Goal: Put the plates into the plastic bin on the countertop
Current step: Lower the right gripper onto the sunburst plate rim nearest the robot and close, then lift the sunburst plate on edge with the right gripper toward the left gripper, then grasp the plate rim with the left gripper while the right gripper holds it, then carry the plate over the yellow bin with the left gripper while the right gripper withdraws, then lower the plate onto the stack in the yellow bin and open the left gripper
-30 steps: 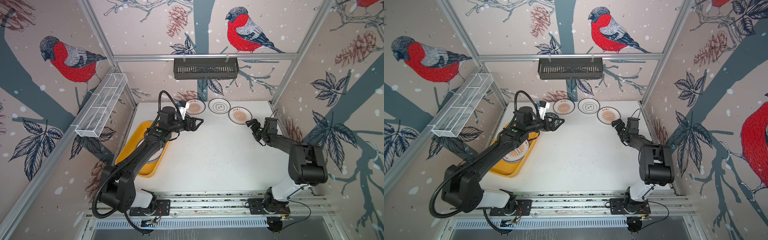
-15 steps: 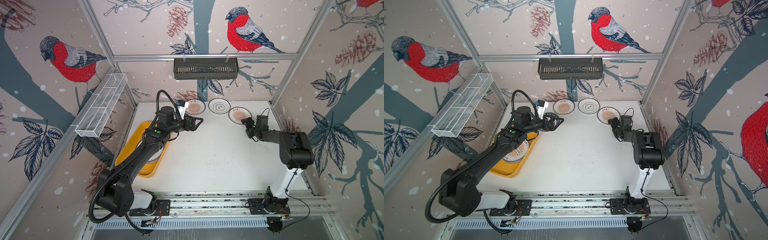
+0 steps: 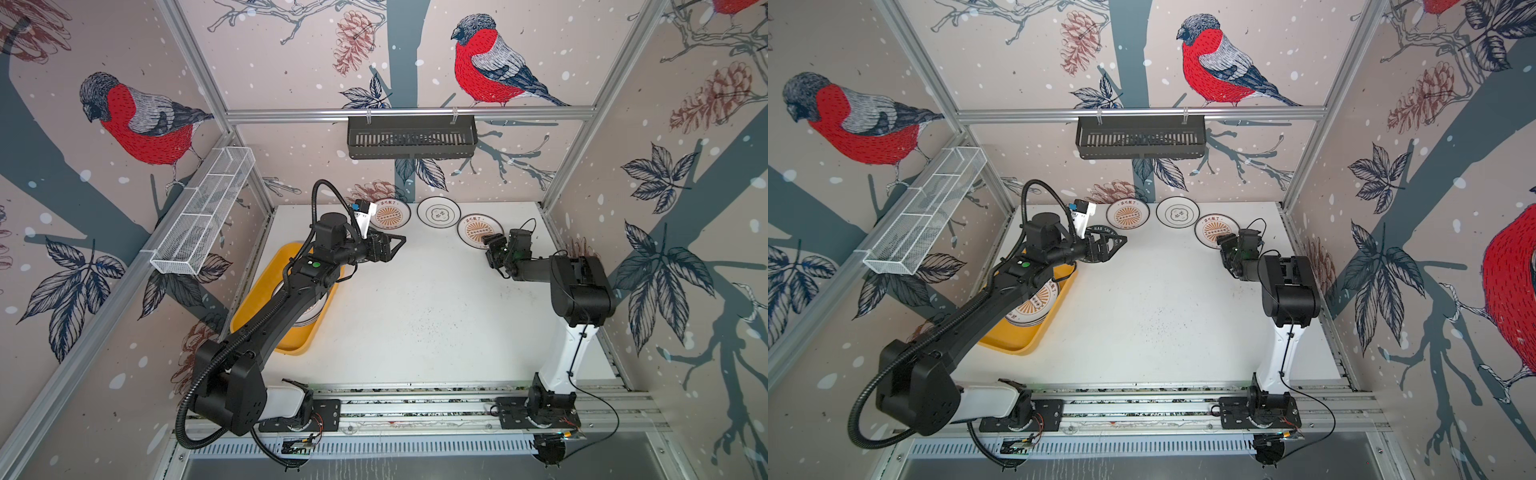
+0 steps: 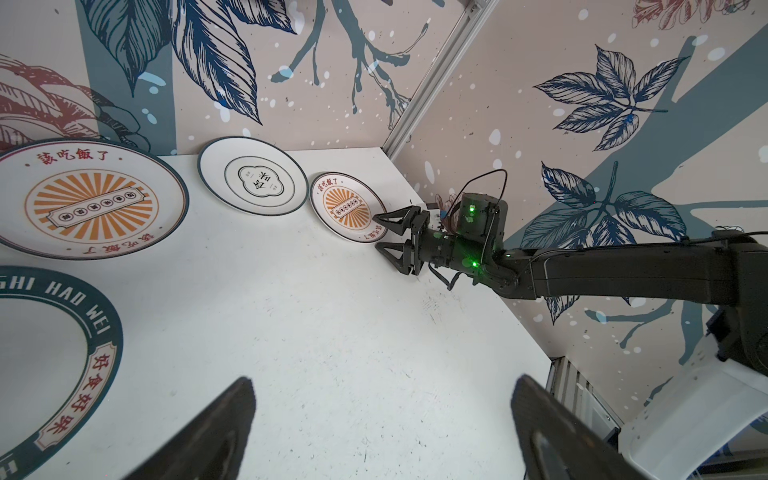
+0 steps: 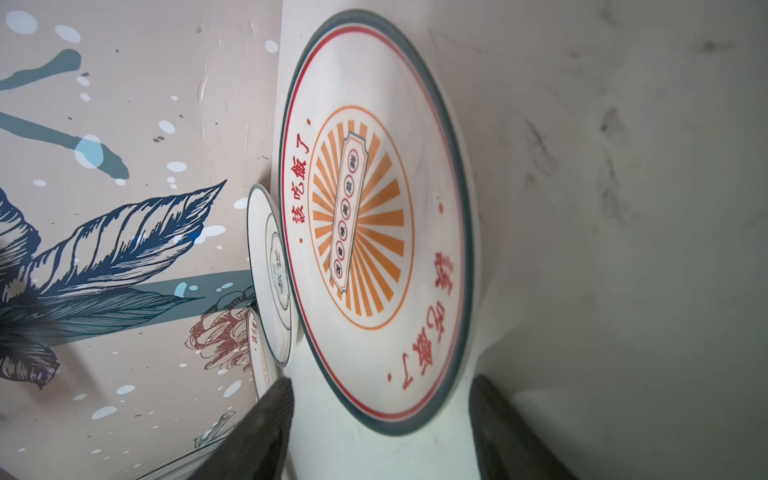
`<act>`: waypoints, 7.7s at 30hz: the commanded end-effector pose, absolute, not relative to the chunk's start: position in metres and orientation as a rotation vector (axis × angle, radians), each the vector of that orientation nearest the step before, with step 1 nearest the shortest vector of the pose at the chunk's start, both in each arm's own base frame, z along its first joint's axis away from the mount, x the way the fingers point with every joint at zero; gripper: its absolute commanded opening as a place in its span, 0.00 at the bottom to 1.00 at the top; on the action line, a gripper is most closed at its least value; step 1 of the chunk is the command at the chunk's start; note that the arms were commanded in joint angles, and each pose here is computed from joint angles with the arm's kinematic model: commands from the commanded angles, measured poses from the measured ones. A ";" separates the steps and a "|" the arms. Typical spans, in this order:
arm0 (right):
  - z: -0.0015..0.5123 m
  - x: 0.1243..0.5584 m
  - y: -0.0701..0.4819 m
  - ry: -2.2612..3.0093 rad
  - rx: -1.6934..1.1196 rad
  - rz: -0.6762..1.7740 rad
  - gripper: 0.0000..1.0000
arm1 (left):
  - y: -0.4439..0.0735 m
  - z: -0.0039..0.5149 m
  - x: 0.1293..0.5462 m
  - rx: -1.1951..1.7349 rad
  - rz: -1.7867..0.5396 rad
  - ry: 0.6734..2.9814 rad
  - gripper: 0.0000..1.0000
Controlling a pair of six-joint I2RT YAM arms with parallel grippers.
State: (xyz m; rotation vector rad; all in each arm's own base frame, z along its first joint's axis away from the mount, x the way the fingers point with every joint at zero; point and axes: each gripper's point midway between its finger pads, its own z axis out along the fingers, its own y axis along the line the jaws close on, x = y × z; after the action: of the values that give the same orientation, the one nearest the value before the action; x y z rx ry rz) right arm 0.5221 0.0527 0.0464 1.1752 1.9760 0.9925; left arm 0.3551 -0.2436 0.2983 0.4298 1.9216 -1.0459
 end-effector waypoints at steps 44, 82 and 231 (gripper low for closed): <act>0.079 0.491 0.028 1.834 1.192 0.931 0.07 | -0.243 0.293 0.360 0.421 -1.025 1.924 0.96; 0.237 0.398 0.220 2.102 0.057 1.251 0.08 | -0.240 0.217 0.394 0.250 -1.051 2.199 0.89; 0.276 0.375 0.276 1.826 -0.320 1.349 1.00 | 0.069 0.104 0.256 -1.194 -0.637 2.035 0.00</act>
State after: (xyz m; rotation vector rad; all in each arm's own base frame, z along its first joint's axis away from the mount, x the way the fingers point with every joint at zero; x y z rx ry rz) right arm 0.3744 0.2761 0.2685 -0.3170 1.8563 1.3487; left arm 0.2553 0.0664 0.1045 -1.2079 2.0378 -0.6499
